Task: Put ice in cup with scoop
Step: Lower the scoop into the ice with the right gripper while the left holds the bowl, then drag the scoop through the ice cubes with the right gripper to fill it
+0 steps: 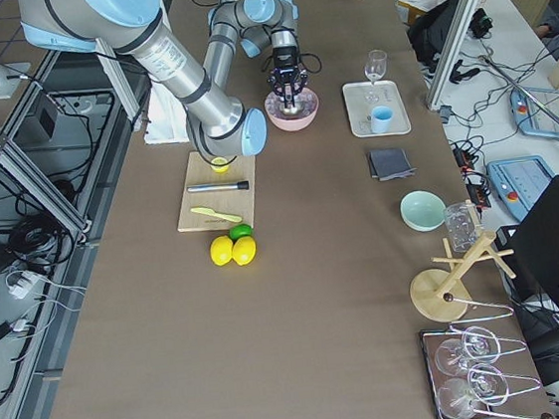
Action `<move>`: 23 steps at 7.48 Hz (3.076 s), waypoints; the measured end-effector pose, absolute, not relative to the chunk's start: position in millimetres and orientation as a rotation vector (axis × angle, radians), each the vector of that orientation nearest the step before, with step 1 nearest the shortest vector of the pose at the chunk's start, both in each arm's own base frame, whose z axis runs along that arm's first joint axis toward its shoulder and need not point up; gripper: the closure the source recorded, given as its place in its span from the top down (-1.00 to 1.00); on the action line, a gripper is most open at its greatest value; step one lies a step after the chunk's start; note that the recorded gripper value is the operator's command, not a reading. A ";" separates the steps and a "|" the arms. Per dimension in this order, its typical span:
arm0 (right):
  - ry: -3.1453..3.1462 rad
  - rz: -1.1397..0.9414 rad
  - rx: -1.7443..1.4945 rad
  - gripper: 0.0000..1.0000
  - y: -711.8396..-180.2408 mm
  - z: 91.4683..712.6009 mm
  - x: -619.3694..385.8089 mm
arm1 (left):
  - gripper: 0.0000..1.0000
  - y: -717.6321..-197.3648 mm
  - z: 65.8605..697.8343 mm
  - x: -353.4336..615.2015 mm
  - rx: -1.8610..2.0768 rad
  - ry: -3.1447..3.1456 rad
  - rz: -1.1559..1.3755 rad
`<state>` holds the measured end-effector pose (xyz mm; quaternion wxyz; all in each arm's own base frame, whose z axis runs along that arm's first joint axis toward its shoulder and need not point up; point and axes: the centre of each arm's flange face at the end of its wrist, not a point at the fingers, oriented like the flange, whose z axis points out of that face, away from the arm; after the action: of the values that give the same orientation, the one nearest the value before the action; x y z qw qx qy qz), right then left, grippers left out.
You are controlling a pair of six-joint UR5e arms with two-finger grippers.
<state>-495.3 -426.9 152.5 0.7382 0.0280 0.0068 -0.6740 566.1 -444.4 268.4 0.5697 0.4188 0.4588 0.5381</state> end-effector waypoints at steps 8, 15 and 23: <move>-0.141 -1.409 0.286 -1.00 -414.8 216.7 -486.3 | 0.96 -445.5 272.6 566.0 0.977 1.074 1.262; -0.278 -1.311 0.406 -1.00 -408.6 261.3 -485.7 | 0.96 -445.6 272.6 566.0 0.978 1.074 1.263; -0.403 -1.160 0.564 -1.00 -402.8 278.2 -476.5 | 0.96 -446.0 265.0 566.4 0.989 1.078 1.260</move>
<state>-476.5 -402.8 278.2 0.7802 0.2610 -0.1864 -0.5371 566.4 -446.0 265.0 0.5690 0.4211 0.4591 0.5368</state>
